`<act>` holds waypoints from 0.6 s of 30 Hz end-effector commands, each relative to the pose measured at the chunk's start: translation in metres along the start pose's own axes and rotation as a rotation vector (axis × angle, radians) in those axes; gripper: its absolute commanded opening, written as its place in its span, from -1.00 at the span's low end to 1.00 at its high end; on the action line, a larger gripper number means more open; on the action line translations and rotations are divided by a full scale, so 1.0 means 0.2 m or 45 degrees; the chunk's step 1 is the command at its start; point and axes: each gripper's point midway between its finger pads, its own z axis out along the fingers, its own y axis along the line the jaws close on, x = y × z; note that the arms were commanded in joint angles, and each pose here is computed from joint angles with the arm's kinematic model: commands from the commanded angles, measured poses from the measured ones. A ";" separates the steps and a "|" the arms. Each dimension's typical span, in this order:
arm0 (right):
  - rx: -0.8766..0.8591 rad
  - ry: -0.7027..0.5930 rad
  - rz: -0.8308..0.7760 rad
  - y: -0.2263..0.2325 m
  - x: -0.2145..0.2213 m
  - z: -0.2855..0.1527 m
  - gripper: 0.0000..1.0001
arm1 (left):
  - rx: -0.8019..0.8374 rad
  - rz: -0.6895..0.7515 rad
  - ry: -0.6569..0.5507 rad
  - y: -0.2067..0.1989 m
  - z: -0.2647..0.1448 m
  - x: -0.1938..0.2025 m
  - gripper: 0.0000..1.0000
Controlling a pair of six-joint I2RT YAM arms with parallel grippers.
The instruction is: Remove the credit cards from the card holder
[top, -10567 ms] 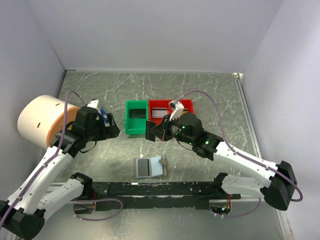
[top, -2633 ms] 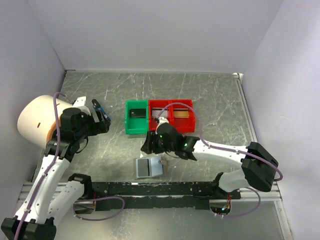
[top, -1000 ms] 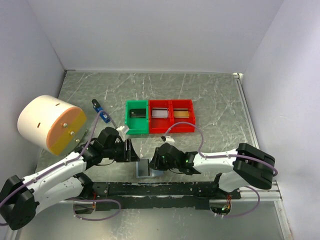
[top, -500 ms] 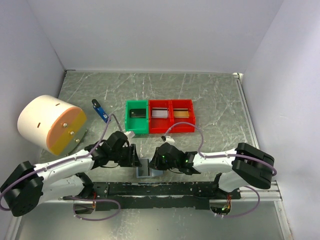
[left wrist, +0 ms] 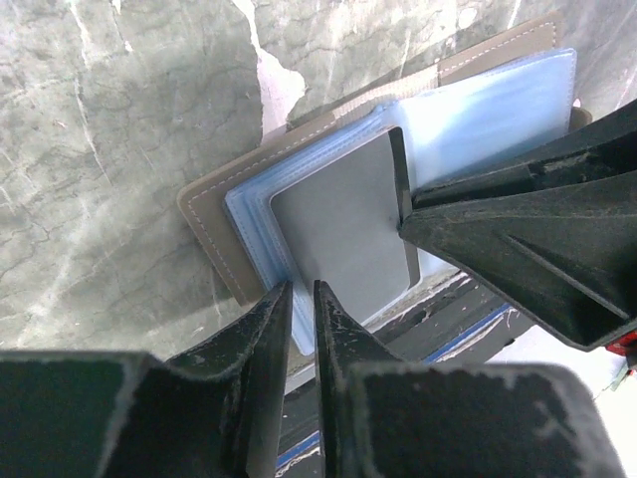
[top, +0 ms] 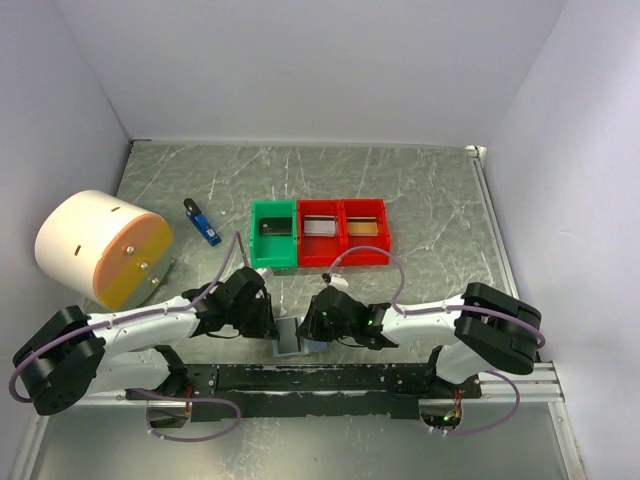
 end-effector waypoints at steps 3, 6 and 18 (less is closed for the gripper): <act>-0.004 -0.014 0.021 0.00 -0.01 0.01 -0.69 | -0.043 0.023 -0.019 0.01 0.03 -0.02 -0.52; -0.003 -0.012 0.019 0.00 -0.01 0.01 -0.77 | -0.066 0.027 -0.017 0.02 0.03 -0.02 -0.55; -0.006 -0.026 0.013 -0.01 -0.02 -0.02 -1.00 | -0.102 0.022 -0.025 0.04 0.02 -0.03 -0.57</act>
